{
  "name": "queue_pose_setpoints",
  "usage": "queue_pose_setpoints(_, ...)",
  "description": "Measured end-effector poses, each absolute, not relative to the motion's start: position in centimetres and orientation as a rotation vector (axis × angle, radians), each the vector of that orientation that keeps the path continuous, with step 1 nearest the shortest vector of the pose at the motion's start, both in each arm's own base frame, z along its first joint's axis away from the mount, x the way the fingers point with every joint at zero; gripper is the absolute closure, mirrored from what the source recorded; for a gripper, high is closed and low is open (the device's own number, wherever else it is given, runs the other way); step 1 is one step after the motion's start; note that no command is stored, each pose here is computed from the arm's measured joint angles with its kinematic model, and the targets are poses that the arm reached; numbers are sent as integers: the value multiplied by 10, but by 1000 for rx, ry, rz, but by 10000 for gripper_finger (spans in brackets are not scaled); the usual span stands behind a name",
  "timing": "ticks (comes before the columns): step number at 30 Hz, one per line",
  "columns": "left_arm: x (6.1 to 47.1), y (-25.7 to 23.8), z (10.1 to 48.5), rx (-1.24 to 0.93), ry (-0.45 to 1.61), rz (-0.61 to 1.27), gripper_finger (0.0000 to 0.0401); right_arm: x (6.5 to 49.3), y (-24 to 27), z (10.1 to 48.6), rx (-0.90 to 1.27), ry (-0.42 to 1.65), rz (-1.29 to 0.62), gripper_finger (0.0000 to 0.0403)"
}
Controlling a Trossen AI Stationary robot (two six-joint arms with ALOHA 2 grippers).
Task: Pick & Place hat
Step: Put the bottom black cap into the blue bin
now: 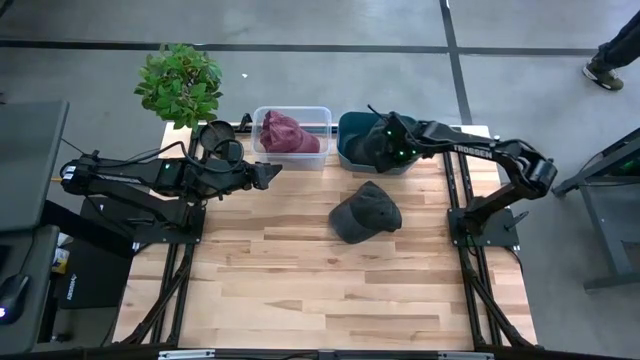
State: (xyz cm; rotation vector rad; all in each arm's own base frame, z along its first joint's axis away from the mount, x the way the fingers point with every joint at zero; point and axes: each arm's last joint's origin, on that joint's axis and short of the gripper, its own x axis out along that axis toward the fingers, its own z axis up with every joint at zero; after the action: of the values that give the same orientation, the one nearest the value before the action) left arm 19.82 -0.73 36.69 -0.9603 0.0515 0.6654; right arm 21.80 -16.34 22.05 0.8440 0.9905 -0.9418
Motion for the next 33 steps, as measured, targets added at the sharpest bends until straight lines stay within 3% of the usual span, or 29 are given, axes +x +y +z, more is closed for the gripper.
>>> queue_pose_setpoints(8, 198, -7, 367, -961, 52, 665, 135, 216, -160, 255, 851, 862, -889, 403)
queue_pose_setpoints(15, 198, -7, 367, -963, 50, 665, 135, 220, -171, 296, 797, 607, -858, 403)
queue_pose_setpoints(26, 198, -7, 367, -965, 49, 664, 135, 241, -215, 265, 881, 514, -837, 403)
queue_pose_setpoints(33, 198, -7, 367, -981, 45, 666, 135, 235, -223, 246, 911, 626, -910, 403)
